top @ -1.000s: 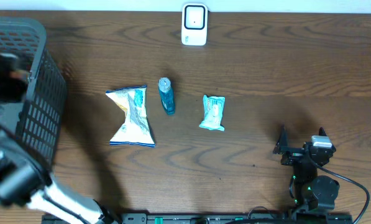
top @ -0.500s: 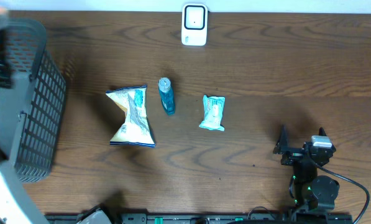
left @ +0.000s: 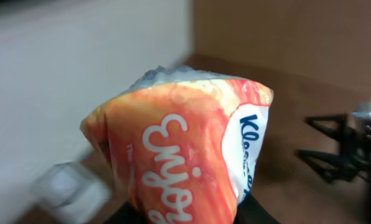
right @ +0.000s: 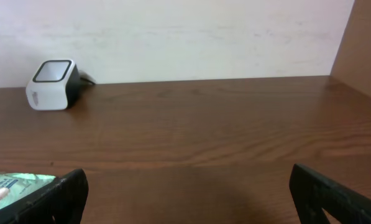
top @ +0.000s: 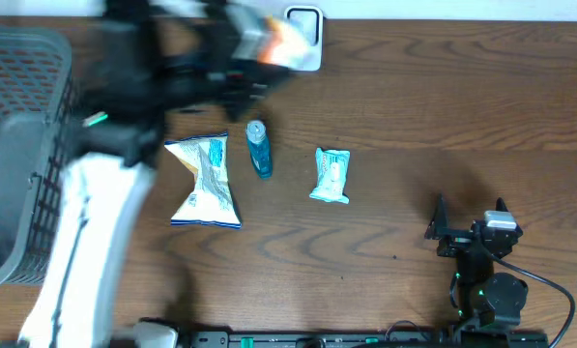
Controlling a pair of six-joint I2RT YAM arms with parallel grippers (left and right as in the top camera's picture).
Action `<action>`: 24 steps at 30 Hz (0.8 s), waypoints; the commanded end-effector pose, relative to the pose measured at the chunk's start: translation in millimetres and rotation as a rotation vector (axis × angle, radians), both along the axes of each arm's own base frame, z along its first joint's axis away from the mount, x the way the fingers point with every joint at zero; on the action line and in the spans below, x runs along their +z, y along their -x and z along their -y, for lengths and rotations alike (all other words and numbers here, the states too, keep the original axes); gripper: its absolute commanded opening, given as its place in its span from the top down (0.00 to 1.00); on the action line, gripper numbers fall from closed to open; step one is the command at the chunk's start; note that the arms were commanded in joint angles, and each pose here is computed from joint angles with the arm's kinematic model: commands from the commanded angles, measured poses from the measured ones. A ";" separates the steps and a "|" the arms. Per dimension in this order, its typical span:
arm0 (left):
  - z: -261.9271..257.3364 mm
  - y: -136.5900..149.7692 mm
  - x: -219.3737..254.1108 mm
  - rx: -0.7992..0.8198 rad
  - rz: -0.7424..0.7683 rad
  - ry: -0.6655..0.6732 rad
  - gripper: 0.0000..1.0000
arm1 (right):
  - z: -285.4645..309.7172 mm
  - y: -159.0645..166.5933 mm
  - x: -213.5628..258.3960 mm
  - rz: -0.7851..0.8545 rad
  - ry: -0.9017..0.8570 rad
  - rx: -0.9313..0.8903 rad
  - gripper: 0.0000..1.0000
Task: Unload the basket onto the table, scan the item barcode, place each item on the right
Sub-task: 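Carry the orange tissue pack out and lower it near the wipes pack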
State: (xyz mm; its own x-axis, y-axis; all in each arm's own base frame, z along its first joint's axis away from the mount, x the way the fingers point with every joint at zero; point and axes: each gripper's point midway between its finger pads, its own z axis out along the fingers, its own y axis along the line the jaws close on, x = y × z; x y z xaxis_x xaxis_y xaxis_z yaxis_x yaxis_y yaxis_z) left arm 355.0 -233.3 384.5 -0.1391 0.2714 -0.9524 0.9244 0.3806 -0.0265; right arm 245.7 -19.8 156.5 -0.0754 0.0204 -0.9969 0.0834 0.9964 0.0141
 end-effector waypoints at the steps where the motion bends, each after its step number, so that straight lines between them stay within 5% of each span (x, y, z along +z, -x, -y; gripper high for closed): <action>1: 58.3 -2.3 -54.6 -0.135 -0.127 -0.029 0.77 | 0.8 0.2 -1.2 -0.003 -0.007 -0.004 0.01; 9: 136.4 -10.3 -214.0 -0.174 -0.341 -0.260 0.77 | 0.8 0.2 -1.2 -0.003 -0.007 -0.004 0.01; 15: 173.1 25.7 -301.5 -0.260 -0.464 -0.386 0.76 | 0.8 0.2 -1.2 -0.003 -0.007 -0.004 0.01; 24: 138.1 19.2 -386.1 -0.045 -0.431 -0.764 0.76 | 0.8 0.2 -1.2 -0.003 -0.007 -0.004 0.01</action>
